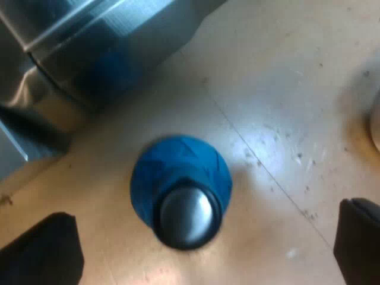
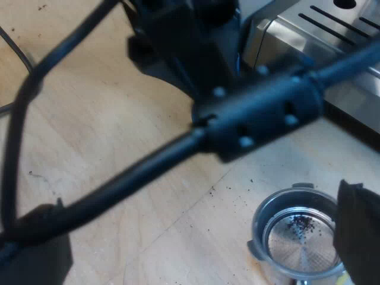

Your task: Grind coffee beans and then tamp

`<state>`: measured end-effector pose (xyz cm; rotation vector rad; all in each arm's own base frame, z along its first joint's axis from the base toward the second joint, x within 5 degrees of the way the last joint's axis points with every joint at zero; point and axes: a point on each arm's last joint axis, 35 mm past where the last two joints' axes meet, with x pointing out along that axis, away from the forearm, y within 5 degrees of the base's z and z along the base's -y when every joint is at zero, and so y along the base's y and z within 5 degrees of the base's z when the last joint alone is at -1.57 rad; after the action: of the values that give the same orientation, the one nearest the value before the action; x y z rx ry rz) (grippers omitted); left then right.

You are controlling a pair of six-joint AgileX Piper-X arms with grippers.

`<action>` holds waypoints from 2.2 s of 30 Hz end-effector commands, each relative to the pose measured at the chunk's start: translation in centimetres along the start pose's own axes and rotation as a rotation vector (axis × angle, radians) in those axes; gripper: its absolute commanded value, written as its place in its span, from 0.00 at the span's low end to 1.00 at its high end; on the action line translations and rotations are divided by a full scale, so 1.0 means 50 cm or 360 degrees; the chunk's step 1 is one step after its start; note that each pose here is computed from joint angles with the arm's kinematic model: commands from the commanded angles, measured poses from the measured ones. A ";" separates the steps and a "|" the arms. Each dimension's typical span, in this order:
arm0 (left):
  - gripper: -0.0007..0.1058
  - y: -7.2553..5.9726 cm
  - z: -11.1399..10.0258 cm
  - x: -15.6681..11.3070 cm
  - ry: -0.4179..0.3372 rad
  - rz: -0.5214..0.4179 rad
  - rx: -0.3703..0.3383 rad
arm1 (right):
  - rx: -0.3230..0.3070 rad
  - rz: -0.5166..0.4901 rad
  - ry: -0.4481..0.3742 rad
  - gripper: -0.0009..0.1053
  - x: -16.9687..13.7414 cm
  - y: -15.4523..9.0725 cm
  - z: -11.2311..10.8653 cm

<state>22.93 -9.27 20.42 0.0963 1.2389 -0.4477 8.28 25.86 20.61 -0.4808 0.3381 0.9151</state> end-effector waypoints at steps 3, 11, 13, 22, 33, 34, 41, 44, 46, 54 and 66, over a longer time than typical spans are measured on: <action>0.83 0.002 0.015 0.018 -0.0035 0.0004 0.0017 | 0.0052 0.0001 -0.0008 0.60 -0.002 -0.001 0.003; 0.83 0.010 0.010 0.082 0.0133 -0.0007 -0.0015 | 0.0078 0.0001 -0.0008 0.59 -0.002 -0.001 0.003; 0.78 0.001 0.009 0.087 0.0150 -0.0016 0.0011 | 0.0078 0.0001 -0.0008 0.59 -0.002 -0.001 0.003; 0.26 -0.039 0.000 0.093 0.0200 -0.0034 0.0126 | 0.0081 0.0000 -0.0014 0.59 -0.002 -0.001 0.003; 0.03 -0.060 0.013 0.022 0.0181 0.0099 0.0202 | 0.0081 0.0000 -0.0014 0.59 -0.007 -0.003 0.005; 0.03 -0.062 0.013 0.006 0.0150 0.0096 0.0224 | 0.0085 0.0000 -0.0025 0.59 -0.011 -0.005 0.008; 0.03 -0.069 -0.007 -0.082 -0.0003 0.0072 0.0248 | 0.0045 0.0017 0.0051 0.59 -0.043 -0.013 0.007; 0.03 -0.072 -0.020 -0.114 -0.0051 0.0043 0.0254 | 0.0025 0.0030 0.0125 0.59 -0.056 -0.013 -0.001; 0.03 -0.075 -0.026 -0.130 -0.0081 0.0000 0.0258 | 0.0005 -0.0003 0.0179 0.59 -0.062 -0.015 -0.008; 0.02 -0.098 -0.045 -0.162 -0.0128 -0.0078 0.0337 | 0.0022 -0.0030 0.0229 0.59 -0.061 -0.015 -0.033; 0.02 -0.150 0.000 -0.180 -0.0153 -0.0283 0.0456 | 0.0194 -0.0154 0.0139 0.69 -0.058 -0.014 -0.110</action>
<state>17.77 -13.35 29.81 0.2126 1.0933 -0.7508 6.76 20.62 17.31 -0.4341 0.4621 0.7858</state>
